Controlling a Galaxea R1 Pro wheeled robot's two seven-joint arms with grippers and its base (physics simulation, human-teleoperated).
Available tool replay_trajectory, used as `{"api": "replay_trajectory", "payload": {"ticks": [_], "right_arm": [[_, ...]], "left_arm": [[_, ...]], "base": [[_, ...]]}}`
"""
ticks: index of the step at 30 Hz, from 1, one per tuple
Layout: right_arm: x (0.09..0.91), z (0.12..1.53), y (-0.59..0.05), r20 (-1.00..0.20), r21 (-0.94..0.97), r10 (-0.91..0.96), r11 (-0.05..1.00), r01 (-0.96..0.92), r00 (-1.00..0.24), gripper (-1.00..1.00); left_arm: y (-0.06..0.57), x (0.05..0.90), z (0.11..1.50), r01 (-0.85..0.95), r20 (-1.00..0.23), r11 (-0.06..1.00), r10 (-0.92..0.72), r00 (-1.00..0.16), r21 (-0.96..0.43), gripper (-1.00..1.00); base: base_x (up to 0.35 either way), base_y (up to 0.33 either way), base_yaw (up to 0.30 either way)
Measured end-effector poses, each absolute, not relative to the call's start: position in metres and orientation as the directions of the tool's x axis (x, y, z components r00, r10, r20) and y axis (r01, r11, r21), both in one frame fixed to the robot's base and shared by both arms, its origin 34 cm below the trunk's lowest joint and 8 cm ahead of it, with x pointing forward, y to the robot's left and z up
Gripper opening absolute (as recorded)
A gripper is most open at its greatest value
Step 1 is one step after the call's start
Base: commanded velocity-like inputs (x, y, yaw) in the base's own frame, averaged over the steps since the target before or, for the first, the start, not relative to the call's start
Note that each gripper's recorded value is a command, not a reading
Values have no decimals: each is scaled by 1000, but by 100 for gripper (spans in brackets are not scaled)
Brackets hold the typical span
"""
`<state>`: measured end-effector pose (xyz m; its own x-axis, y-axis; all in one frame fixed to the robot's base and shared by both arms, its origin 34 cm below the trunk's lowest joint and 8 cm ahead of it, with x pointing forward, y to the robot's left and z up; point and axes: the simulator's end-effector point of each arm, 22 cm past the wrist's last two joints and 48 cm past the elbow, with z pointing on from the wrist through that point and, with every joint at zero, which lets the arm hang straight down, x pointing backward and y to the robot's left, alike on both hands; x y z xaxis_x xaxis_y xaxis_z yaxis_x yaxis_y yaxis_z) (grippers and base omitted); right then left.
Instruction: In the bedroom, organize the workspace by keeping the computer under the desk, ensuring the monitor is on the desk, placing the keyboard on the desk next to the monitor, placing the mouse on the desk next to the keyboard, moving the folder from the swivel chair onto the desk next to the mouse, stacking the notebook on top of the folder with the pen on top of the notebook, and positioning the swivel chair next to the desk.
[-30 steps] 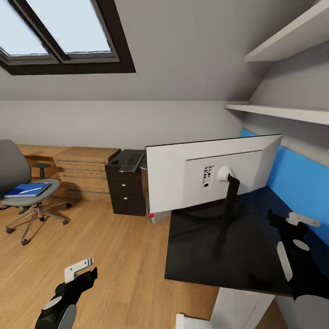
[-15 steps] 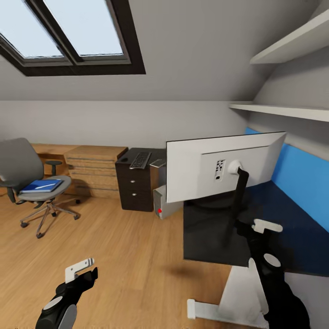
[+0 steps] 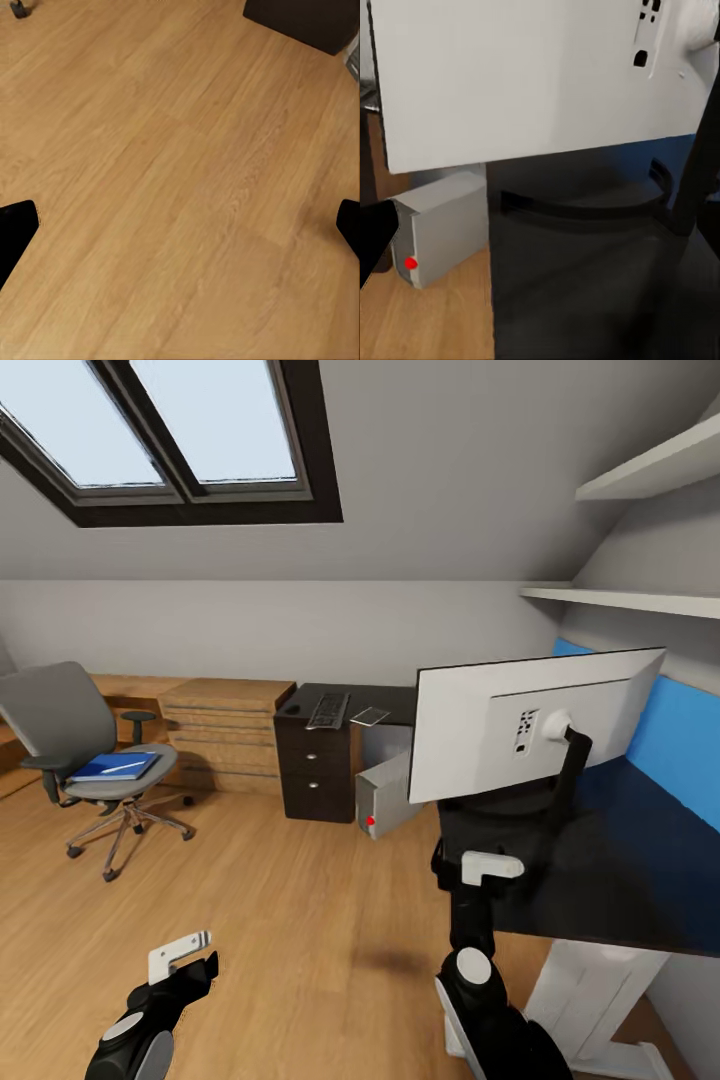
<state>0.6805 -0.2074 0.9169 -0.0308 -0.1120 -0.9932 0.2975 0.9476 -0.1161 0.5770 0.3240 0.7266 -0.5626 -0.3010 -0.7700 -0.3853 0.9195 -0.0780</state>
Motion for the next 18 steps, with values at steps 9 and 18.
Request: {"api": "replay_trajectory", "payload": {"ticks": [9, 18], "right_arm": [[680, 917, -208, -993, -120, -116, 947, 299, -29, 100], [679, 926, -211, -993, -111, -121, 944, 312, 13, 100]], "left_arm": [[323, 577, 727, -384, -770, 920, -302, -563, -80, 100], [323, 577, 726, -383, -769, 920, -302, -564, -80, 100]], "base": [[120, 331, 0], [174, 262, 0]]}}
